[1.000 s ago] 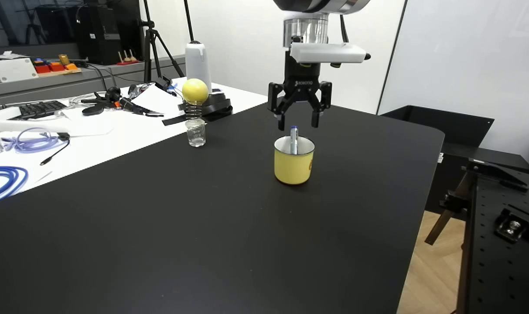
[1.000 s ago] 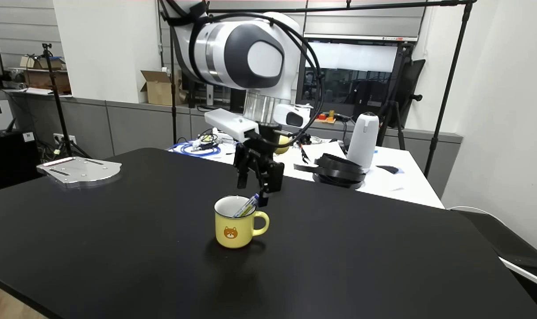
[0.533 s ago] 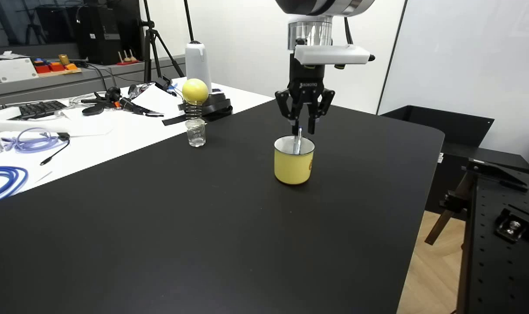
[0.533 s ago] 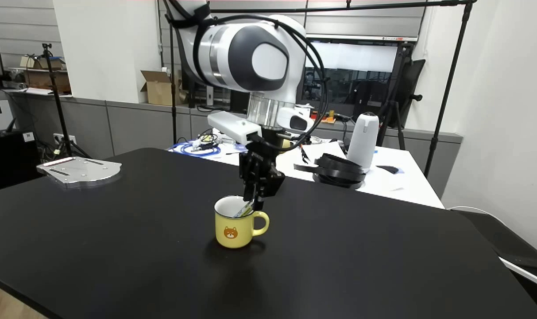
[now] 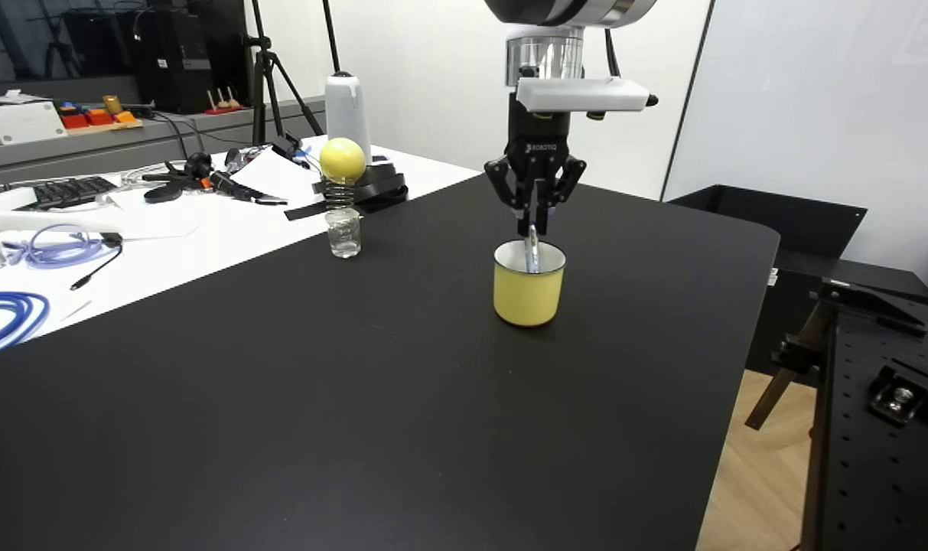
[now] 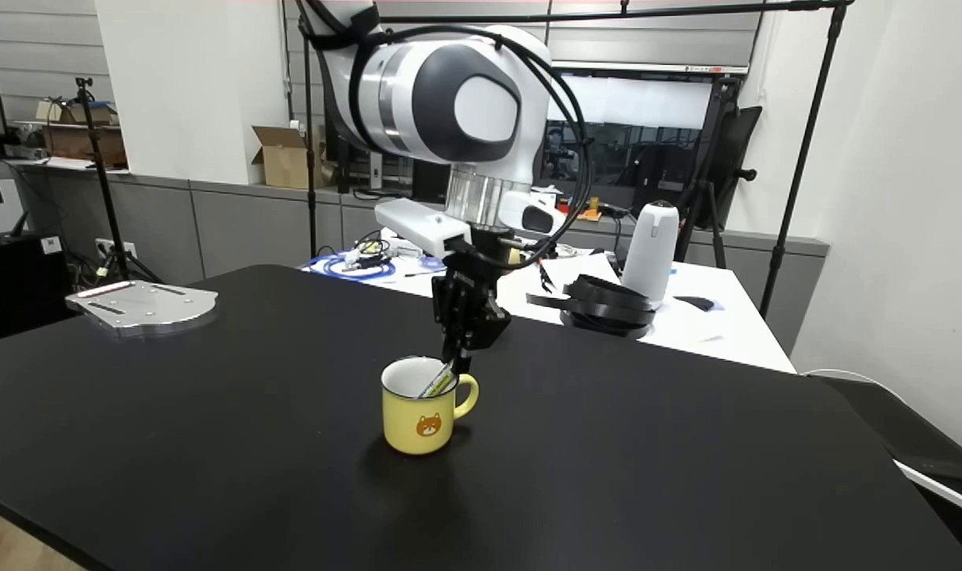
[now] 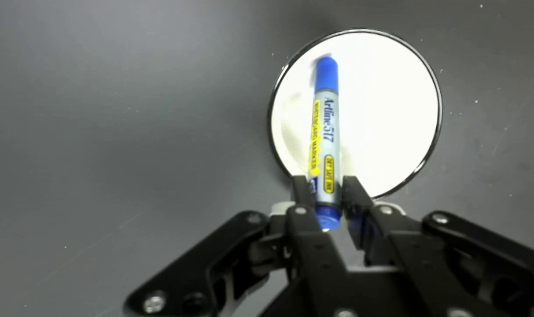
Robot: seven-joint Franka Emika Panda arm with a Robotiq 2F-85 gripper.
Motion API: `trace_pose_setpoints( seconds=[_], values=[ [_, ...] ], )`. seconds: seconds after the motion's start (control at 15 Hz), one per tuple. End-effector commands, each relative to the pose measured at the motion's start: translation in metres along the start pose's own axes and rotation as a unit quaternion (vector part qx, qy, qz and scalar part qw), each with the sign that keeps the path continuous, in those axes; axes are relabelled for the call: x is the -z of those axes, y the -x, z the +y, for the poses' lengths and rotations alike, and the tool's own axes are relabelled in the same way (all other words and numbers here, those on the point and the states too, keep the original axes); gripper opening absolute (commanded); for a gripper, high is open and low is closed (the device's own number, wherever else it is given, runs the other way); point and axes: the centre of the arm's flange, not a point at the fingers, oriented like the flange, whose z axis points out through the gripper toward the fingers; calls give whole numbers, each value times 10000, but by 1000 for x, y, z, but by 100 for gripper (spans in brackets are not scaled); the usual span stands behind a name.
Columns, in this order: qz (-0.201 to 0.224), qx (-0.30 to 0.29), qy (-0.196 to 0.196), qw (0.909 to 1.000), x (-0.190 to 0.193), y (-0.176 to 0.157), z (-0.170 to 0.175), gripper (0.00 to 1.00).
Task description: Take the marker out of the cup and put it on the table
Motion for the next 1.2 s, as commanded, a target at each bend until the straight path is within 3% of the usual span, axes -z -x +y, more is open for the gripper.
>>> trace_pose_setpoints(
  seconds=[0.0, 0.4, 0.73, 1.0, 1.13],
  values=[
    [24, -100, 2, 9999, 16, -2, -6, 6],
    [302, 75, -171, 9994, 80, 6, -21, 6],
    [148, 439, -482, 9978, 130, 18, -39, 6],
    [-42, 758, -618, 9952, 133, 13, -59, 6],
    [65, 886, -631, 9940, 126, 5, -67, 6]
  ],
)
